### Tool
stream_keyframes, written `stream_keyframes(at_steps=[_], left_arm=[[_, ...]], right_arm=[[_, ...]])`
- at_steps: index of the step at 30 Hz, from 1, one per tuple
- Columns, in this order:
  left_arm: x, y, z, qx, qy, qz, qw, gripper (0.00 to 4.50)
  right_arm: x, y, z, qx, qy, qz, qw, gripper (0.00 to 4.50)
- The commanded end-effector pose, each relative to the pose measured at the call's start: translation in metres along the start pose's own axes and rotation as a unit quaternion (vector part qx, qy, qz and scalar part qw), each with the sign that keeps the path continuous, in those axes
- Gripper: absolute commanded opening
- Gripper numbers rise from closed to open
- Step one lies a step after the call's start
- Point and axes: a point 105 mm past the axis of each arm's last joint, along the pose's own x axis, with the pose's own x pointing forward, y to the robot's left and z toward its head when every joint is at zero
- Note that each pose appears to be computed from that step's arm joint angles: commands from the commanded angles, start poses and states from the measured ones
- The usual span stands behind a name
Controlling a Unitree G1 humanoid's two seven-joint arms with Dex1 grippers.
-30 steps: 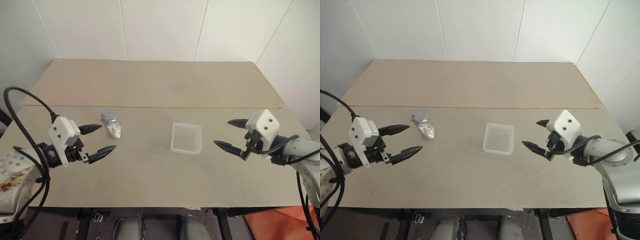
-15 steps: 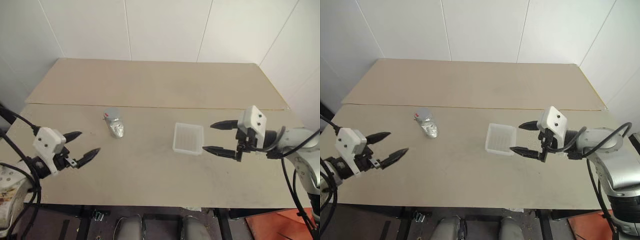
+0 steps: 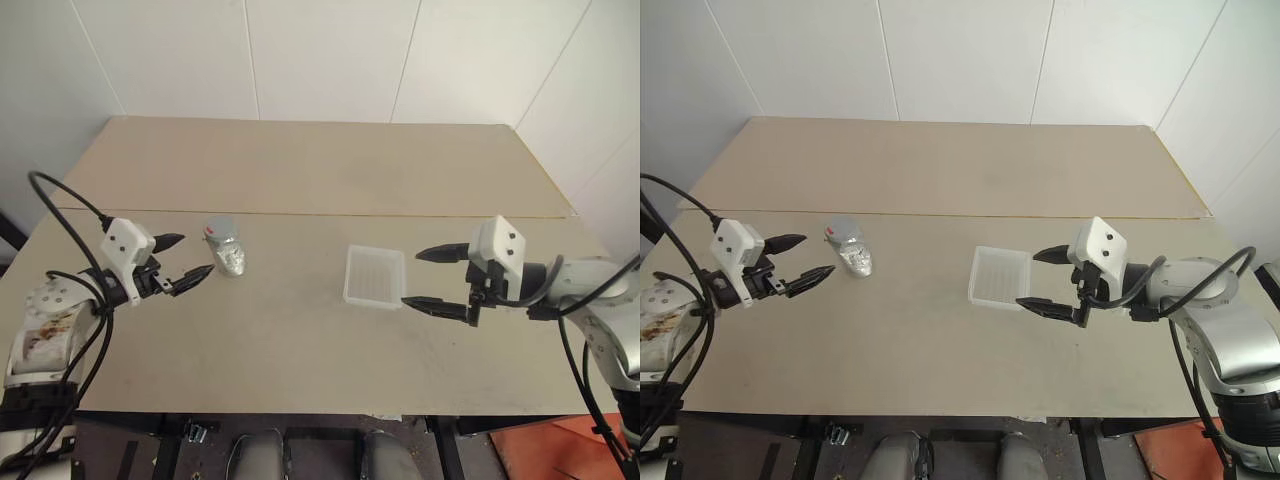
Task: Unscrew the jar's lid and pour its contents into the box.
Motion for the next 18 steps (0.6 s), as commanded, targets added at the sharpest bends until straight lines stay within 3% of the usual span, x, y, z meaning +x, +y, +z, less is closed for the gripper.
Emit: stream_keyframes(at_steps=[1, 18], left_arm=[[0.008, 0.003, 0.009, 0.012, -0.024, -0.003, 1.000, 4.47], [0.052, 0.001, -0.010, -0.056, -0.083, 0.034, 0.994, 4.47]], right_arm=[[-0.009, -0.002, 0.014, -0.036, -0.010, -0.020, 0.999, 4.50], [-0.017, -0.005, 0.018, -0.051, -0.010, -0.040, 0.998, 4.50]])
